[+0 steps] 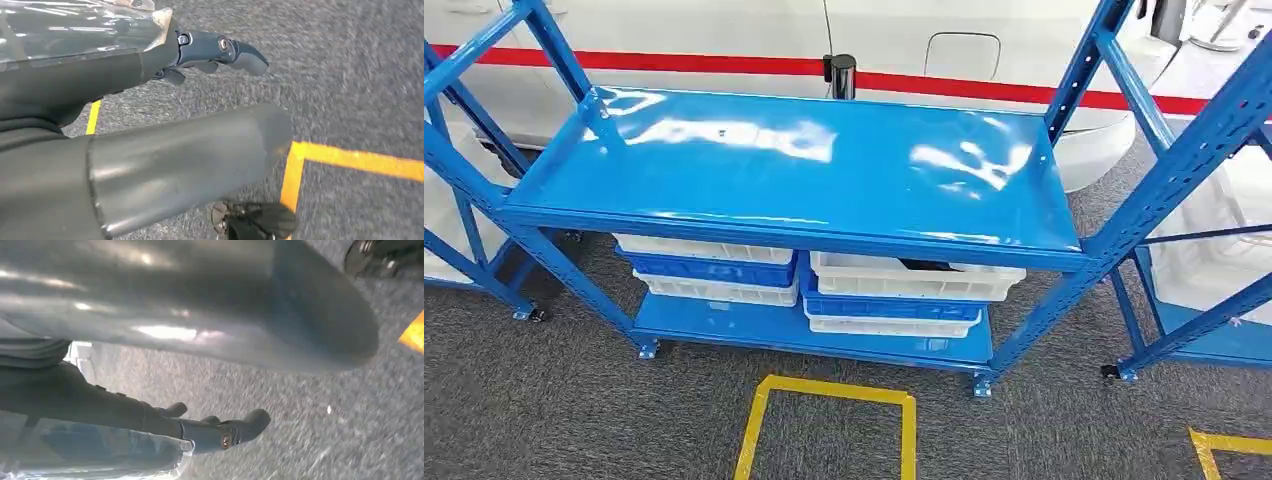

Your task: Take the parts from the cabinet and place them on the table.

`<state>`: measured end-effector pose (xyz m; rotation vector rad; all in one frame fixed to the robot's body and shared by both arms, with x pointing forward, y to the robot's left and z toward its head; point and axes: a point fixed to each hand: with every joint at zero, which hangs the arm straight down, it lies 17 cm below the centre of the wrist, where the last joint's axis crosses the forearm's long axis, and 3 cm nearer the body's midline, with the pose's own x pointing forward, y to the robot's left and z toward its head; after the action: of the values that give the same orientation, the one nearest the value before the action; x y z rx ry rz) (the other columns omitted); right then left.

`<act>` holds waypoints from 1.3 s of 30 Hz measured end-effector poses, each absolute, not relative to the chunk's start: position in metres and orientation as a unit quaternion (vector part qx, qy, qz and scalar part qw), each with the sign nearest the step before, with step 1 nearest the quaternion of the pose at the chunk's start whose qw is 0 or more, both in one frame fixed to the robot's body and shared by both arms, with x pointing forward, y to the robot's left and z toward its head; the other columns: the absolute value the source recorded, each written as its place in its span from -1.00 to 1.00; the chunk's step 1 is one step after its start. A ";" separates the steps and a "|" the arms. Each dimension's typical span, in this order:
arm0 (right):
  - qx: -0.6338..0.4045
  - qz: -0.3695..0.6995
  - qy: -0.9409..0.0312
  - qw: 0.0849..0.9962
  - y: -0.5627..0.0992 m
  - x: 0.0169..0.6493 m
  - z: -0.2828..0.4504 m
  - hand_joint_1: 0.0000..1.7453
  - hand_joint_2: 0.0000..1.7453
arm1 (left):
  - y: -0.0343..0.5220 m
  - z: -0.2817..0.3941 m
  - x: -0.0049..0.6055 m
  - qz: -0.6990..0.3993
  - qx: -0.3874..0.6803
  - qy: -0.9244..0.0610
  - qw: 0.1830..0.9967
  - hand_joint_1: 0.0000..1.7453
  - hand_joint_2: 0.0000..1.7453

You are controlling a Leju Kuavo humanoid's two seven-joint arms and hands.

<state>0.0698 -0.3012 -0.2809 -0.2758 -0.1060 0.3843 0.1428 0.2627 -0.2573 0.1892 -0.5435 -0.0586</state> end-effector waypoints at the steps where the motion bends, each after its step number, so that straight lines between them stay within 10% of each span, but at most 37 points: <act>1: -0.136 0.190 -0.053 0.971 -0.301 0.070 -0.281 -1.00 -1.00 | 0.263 -0.257 0.143 -0.029 0.093 -0.268 0.959 -1.00 -1.00; 39: -0.129 0.188 -0.064 0.972 -0.297 0.074 -0.281 -1.00 -1.00 | 0.261 -0.259 0.141 -0.027 0.096 -0.256 0.962 -1.00 -1.00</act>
<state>0.0736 -0.2972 -0.2808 -0.2607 -0.1282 0.3804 0.1405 0.2613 -0.2590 0.1948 -0.5187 -0.0547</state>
